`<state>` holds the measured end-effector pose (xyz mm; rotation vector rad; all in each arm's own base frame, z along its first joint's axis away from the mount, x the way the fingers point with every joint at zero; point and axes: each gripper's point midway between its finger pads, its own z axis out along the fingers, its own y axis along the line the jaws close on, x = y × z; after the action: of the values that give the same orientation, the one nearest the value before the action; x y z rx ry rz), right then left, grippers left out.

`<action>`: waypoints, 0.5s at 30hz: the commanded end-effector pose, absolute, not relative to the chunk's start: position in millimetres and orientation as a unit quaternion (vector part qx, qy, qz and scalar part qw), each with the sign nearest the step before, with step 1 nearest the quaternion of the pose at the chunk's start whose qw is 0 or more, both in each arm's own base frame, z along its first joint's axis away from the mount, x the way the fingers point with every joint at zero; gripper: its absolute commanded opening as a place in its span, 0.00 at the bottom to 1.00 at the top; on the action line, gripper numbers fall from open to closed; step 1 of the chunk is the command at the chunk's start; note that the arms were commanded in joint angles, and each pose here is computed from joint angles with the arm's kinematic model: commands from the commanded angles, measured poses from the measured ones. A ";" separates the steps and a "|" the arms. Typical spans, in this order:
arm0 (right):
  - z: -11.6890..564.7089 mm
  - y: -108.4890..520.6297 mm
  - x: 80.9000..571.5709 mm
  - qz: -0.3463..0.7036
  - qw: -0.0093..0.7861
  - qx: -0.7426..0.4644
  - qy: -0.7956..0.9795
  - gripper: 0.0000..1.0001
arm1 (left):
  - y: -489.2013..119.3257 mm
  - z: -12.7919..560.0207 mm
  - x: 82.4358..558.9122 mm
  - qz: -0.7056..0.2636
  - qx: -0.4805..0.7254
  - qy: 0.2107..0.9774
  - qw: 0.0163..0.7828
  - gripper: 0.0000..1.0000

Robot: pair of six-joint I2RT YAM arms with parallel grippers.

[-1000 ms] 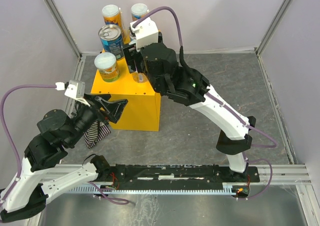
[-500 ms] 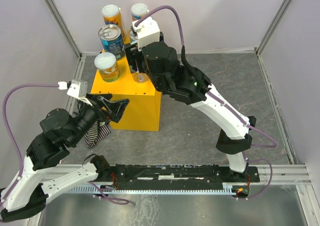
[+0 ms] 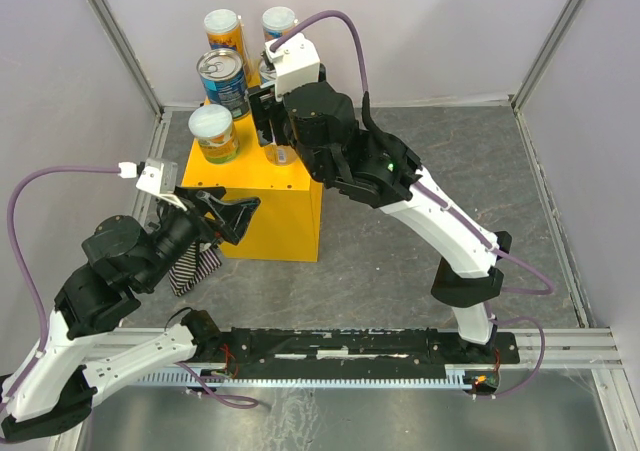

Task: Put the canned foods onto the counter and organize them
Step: Place the canned food on the counter.

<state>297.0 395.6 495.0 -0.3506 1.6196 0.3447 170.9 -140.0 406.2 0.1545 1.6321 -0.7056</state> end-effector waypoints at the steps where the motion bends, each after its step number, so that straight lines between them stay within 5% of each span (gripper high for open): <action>1: 522.1 387.8 296.9 0.184 0.680 -0.122 0.699 0.28 | -142.7 416.3 175.4 -0.303 0.078 0.697 0.645 0.93; 15: 517.3 388.8 300.2 0.186 0.675 -0.127 0.703 0.59 | -143.5 415.7 176.0 -0.302 0.080 0.697 0.646 0.93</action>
<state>301.4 393.6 494.5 -0.3343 1.6263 0.3554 172.6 -141.9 405.2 0.1581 1.6336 -0.7018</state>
